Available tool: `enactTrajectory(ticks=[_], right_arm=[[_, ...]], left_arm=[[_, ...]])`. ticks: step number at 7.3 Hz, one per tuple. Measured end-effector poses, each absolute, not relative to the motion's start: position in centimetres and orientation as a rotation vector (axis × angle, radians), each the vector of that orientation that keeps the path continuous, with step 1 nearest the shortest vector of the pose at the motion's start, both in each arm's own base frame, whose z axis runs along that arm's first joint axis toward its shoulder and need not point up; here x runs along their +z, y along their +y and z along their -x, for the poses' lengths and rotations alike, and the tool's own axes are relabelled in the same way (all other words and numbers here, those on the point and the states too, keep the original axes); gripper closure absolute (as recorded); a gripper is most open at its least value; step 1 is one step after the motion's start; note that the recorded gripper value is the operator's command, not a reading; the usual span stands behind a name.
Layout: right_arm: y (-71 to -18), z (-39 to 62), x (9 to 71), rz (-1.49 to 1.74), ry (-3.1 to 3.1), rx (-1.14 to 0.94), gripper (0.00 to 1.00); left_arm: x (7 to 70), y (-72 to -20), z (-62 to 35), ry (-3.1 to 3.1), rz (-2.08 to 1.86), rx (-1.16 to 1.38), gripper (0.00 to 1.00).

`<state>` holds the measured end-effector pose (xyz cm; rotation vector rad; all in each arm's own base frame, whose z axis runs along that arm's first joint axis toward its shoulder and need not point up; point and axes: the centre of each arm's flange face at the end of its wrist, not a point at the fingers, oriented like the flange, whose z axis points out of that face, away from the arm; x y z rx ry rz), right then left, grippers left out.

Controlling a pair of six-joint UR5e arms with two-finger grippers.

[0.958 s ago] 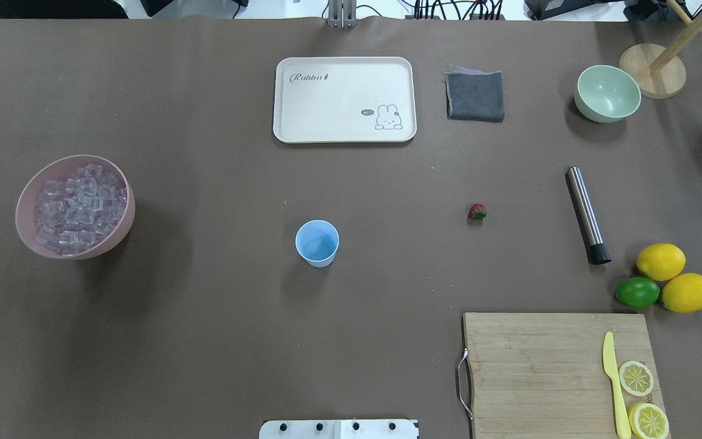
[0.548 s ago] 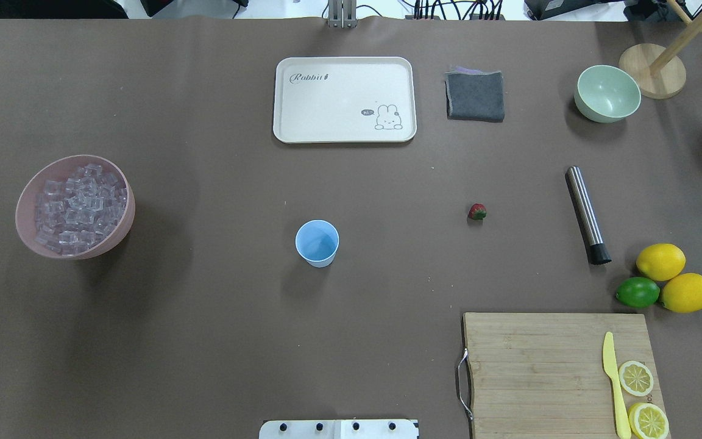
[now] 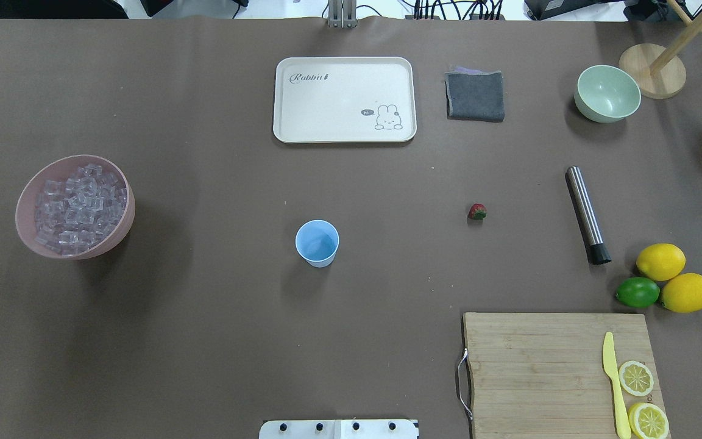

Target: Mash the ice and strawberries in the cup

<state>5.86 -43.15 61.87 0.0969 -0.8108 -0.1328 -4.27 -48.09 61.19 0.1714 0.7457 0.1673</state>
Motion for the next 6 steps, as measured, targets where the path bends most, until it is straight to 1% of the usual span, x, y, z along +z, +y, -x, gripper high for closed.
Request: enactTrajectory(ticks=[6], right_arm=[[-43.08,-5.79,62.05,-0.092,-0.813,-0.131,0.00]], left_arm=[[61.03,-47.71,3.70,0.744,-0.174,0.181,0.03]])
